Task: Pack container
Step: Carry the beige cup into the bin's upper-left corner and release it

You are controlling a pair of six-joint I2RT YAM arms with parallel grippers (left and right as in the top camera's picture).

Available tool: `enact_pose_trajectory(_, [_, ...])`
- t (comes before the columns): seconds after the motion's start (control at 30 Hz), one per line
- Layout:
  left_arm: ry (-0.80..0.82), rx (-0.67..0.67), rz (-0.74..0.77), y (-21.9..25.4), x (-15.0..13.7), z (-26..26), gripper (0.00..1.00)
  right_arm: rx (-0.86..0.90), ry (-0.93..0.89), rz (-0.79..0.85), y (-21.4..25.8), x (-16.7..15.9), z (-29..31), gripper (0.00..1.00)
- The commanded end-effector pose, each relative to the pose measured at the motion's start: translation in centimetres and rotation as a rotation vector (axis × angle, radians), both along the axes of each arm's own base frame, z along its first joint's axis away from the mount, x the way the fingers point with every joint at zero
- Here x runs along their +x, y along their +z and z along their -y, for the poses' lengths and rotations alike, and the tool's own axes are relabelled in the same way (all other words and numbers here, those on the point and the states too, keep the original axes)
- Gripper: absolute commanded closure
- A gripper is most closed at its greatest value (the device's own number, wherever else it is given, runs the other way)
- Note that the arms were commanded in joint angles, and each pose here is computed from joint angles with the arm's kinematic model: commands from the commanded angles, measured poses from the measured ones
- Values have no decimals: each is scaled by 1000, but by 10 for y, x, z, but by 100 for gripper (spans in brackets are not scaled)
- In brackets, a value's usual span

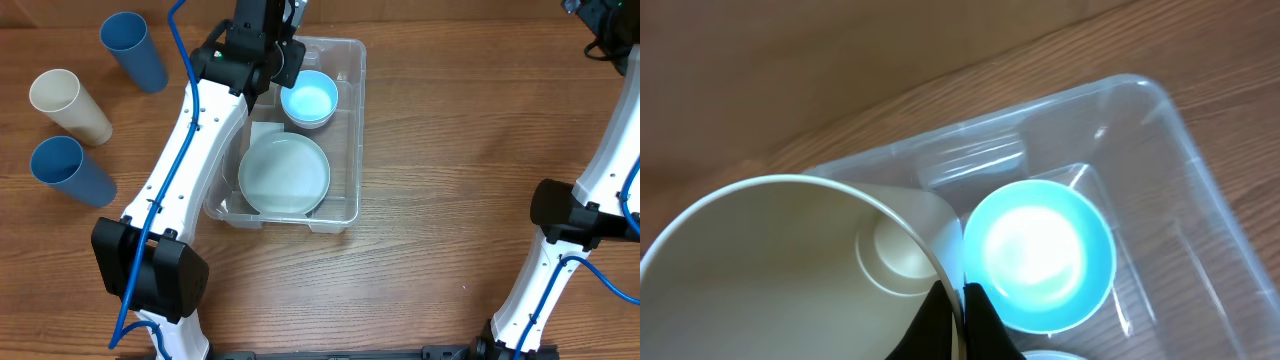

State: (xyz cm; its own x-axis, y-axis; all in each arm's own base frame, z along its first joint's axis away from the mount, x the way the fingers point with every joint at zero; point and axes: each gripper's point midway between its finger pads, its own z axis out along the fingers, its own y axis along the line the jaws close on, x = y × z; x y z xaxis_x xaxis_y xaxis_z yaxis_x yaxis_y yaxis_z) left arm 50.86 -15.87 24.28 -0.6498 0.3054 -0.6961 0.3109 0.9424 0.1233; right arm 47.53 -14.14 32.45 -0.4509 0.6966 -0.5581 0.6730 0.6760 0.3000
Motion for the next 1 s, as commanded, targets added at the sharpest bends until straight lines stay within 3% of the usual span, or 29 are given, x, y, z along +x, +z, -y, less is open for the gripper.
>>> enact_pose_trajectory(0.0, [97,10,-17,-9,5,-13,96,-8,1,15,6,-2,0,0])
enact_pose_trajectory(0.33, [234,-74,-114,-58,23,-36,96,-8,1,15,6,-1,0,0])
enact_pose_trajectory(0.5, [236,-91,-76,-53,33,-37,96,-8,1,15,6,-1,0,0])
enact_pose_trajectory(0.73, [269,-89,-144,-64,20,-40,96,-8,1,15,6,-2,0,0])
enact_pose_trajectory(0.97, [280,-113,-68,-54,36,-39,96,-8,1,15,6,-1,0,0])
